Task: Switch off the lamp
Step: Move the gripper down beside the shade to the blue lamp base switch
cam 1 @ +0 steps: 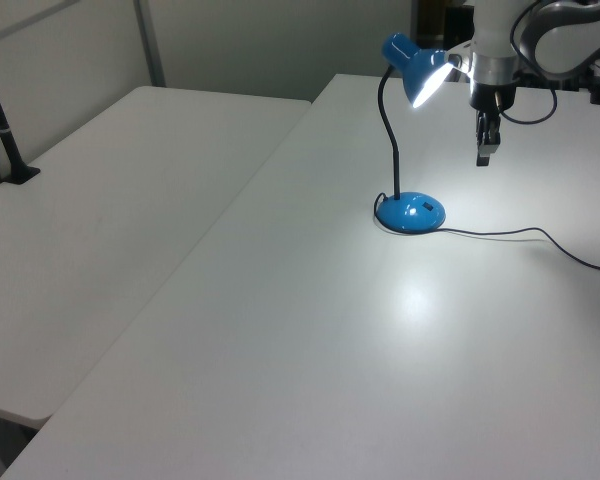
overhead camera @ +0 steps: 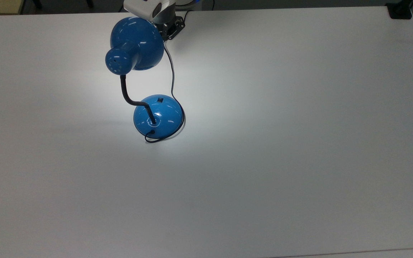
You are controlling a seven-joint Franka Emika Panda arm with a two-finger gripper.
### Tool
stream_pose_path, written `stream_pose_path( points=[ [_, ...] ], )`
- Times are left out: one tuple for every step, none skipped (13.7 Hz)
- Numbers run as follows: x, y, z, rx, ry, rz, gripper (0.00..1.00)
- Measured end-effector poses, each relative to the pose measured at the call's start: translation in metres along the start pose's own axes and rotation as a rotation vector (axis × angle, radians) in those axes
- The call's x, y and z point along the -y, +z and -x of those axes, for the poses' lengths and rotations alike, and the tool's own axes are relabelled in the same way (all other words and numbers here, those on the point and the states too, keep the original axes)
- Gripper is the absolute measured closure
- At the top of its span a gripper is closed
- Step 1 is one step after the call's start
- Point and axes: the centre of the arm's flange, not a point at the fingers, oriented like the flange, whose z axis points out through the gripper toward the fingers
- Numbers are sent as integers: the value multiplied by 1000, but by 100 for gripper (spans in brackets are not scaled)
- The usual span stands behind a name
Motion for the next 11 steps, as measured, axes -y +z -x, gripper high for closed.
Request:
stream_pose_path(
  points=[
    [3, 8, -4, -28, 35, 4, 99],
    [5, 18, -7, -51, 71, 4, 99],
    [10, 34, -15, -85, 124, 2, 99],
    [13, 44, -19, -98, 152, -2, 99],
    [14, 53, -23, -106, 174, -6, 99],
    [15, 61, -26, -108, 185, -9, 99],
    [16, 66, -28, -108, 193, -12, 99],
    [16, 70, -29, -106, 196, -14, 99],
    [19, 75, -30, -102, 198, -17, 99],
    [25, 80, -33, -104, 205, -19, 99],
    [30, 85, -37, -114, 216, -10, 99]
  ],
)
